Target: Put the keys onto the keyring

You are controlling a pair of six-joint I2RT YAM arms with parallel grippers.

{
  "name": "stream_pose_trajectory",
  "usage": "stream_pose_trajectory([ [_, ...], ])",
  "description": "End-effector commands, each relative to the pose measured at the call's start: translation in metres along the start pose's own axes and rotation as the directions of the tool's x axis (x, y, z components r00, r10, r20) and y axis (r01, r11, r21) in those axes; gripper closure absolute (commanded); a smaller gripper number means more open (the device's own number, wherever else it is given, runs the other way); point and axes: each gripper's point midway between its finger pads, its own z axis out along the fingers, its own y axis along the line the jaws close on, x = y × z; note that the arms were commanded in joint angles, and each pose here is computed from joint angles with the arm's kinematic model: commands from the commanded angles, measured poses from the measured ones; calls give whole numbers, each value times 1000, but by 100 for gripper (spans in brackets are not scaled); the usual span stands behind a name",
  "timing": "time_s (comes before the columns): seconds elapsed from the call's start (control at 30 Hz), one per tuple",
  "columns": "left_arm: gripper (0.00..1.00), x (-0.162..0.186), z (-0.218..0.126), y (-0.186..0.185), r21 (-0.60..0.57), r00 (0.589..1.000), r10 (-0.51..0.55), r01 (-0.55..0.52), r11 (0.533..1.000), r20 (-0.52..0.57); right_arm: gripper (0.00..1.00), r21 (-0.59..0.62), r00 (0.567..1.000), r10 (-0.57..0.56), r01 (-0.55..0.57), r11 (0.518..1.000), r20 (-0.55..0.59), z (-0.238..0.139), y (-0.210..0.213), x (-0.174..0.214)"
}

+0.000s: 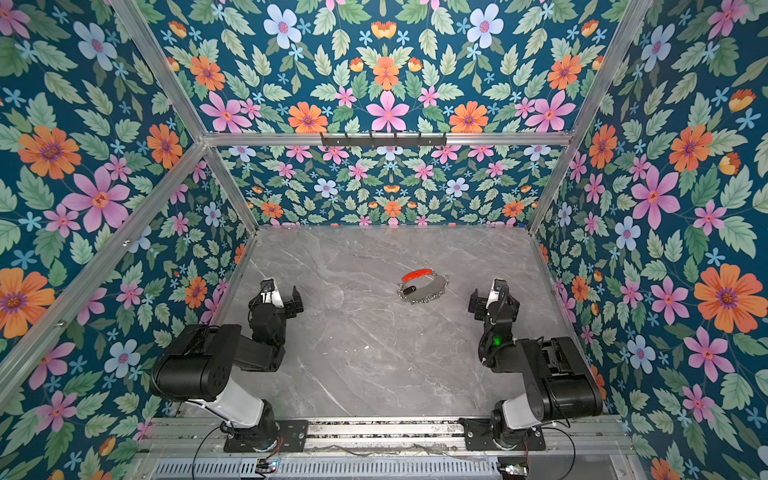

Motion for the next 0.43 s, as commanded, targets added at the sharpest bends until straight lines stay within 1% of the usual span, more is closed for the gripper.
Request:
stream_pose_trajectory([
  [0.0,0,-4,1,0,4,1000,-6,6,1000,11,1,-5,1000,11,-11,1000,12,1,1,-3],
  [0.4,0,-4,1,-1,5,1000,-6,6,1000,11,1,-5,1000,12,-12,1000,13,1,1,-4],
])
